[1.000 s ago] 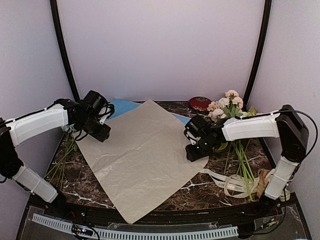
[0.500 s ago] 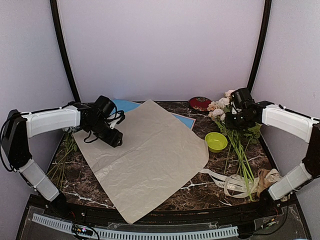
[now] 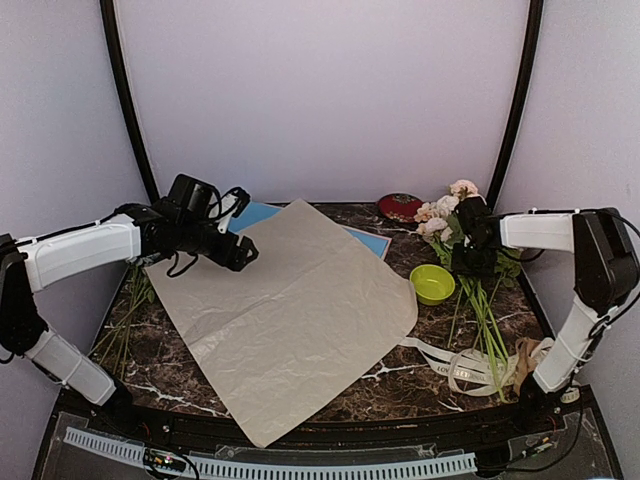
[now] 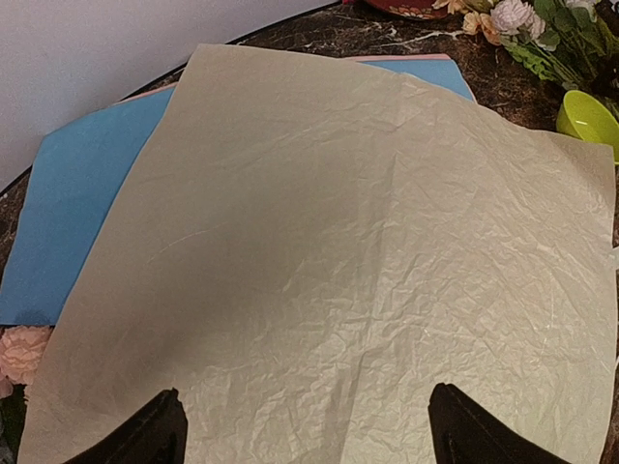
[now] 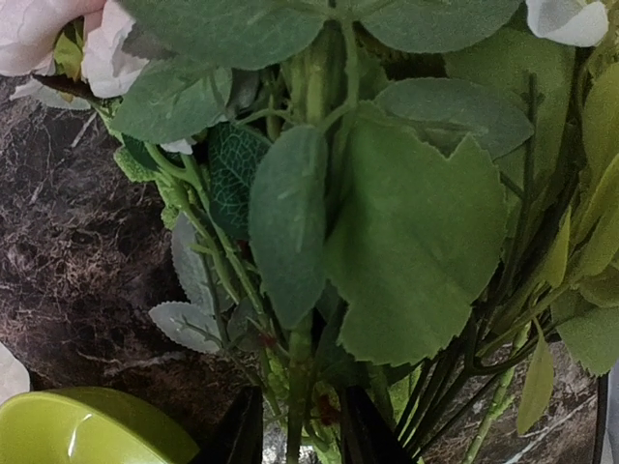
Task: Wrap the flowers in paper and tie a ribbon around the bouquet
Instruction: Pick up the folded wrapping paper from the corner of the board, then pass from the right arm to the left
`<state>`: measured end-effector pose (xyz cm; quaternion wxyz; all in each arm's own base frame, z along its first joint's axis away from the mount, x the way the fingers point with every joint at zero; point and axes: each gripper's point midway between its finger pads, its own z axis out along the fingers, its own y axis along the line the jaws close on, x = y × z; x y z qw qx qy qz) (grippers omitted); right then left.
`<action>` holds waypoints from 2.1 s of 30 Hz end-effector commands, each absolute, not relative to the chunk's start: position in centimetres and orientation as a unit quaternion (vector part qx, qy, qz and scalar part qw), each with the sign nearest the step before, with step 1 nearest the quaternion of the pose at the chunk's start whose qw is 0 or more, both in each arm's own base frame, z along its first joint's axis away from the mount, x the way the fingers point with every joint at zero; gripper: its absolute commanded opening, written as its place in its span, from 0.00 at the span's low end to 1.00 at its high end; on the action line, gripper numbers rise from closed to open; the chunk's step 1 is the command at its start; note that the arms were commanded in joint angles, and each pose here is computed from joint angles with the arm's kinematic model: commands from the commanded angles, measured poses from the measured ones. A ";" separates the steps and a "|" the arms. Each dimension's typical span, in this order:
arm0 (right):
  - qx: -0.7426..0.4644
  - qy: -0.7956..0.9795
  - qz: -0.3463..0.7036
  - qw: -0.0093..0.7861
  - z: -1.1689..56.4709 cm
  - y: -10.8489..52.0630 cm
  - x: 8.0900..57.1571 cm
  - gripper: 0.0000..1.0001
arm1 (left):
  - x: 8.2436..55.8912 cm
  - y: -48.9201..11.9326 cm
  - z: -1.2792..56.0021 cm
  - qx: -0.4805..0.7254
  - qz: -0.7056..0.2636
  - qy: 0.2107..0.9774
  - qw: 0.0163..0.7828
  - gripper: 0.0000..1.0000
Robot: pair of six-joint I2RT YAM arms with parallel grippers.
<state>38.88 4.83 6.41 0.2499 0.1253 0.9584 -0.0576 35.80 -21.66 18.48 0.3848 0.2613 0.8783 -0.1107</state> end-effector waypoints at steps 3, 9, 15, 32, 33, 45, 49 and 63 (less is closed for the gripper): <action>0.143 0.953 -0.053 0.263 6.3 4.7 39.8 0.20 | 35.3 -22.3 20.0 0.275 -0.132 0.859 0.411 0.89; 0.142 0.953 -0.052 0.262 6.0 4.9 40.5 0.15 | 35.1 -22.3 20.2 0.277 -0.134 0.856 0.416 0.88; 0.139 0.953 -0.054 0.264 6.3 4.9 40.7 0.00 | 35.0 -22.4 20.0 0.282 -0.134 0.857 0.411 0.88; 0.143 0.902 -0.031 0.407 18.4 4.0 40.6 0.00 | 34.9 -22.6 19.8 0.289 -0.136 0.855 0.409 0.88; 0.137 0.895 -0.019 0.425 19.7 4.3 40.7 0.00 | 34.9 -22.6 19.8 0.290 -0.136 0.854 0.410 0.88; -0.144 0.672 0.429 0.587 35.8 29.4 33.1 0.00 | 30.0 -27.6 23.3 0.372 -0.319 0.762 0.424 0.80; -0.201 0.642 0.530 0.516 35.3 38.7 31.0 0.00 | 25.6 -30.0 26.0 0.415 -0.437 0.679 0.419 0.82; -0.259 0.597 0.616 0.443 34.1 49.7 26.9 0.00 | 26.0 -31.7 24.7 0.360 -0.516 0.679 0.377 0.45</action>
